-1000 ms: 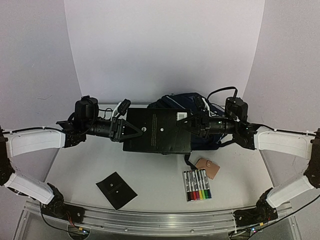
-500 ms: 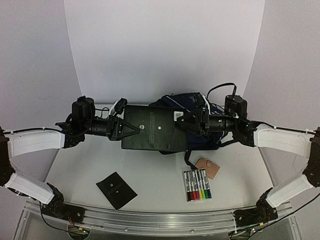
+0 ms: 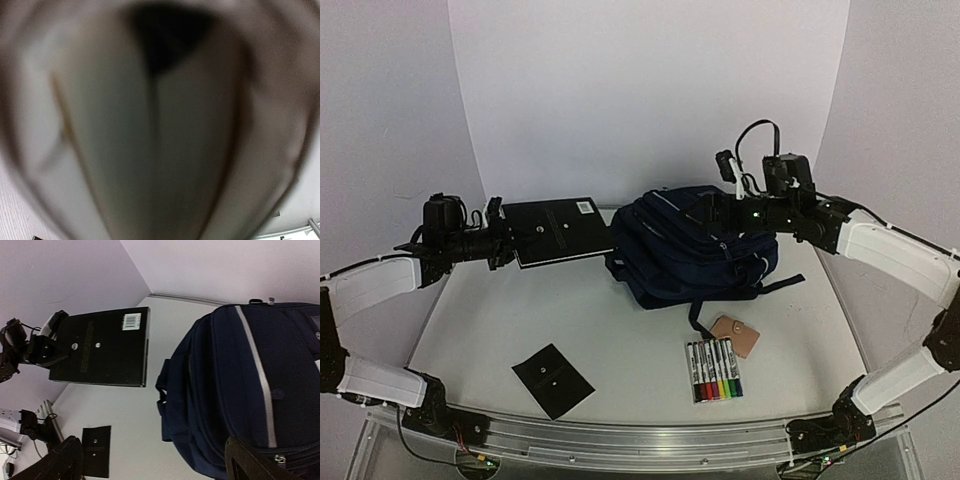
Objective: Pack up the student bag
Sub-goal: Place the book in the student bag.
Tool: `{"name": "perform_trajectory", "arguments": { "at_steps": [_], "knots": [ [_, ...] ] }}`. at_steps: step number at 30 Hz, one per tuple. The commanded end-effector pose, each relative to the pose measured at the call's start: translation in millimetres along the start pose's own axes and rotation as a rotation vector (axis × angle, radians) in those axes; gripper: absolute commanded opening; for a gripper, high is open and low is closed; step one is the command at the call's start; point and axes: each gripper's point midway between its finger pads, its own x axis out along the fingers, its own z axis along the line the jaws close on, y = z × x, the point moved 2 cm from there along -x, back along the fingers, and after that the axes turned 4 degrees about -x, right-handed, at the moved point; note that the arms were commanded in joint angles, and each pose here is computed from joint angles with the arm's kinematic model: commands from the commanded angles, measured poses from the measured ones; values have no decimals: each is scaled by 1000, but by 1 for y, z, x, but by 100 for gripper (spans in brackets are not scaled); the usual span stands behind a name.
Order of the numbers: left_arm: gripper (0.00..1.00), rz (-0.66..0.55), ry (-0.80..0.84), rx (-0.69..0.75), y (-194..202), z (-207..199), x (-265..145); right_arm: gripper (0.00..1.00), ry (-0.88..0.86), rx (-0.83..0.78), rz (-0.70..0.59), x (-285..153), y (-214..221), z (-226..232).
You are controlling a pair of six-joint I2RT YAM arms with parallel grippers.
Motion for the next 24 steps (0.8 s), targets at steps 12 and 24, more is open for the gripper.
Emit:
{"name": "perform_trajectory", "arguments": {
  "at_steps": [12, 24],
  "knots": [
    [0, -36, 106, 86, -18, -36, -6, 98, 559, -380, 245, 84, 14, -54],
    [0, -18, 103, 115, -13, -40, -10, 82, 770, -391, 260, 83, 9, -82]
  ]
}}
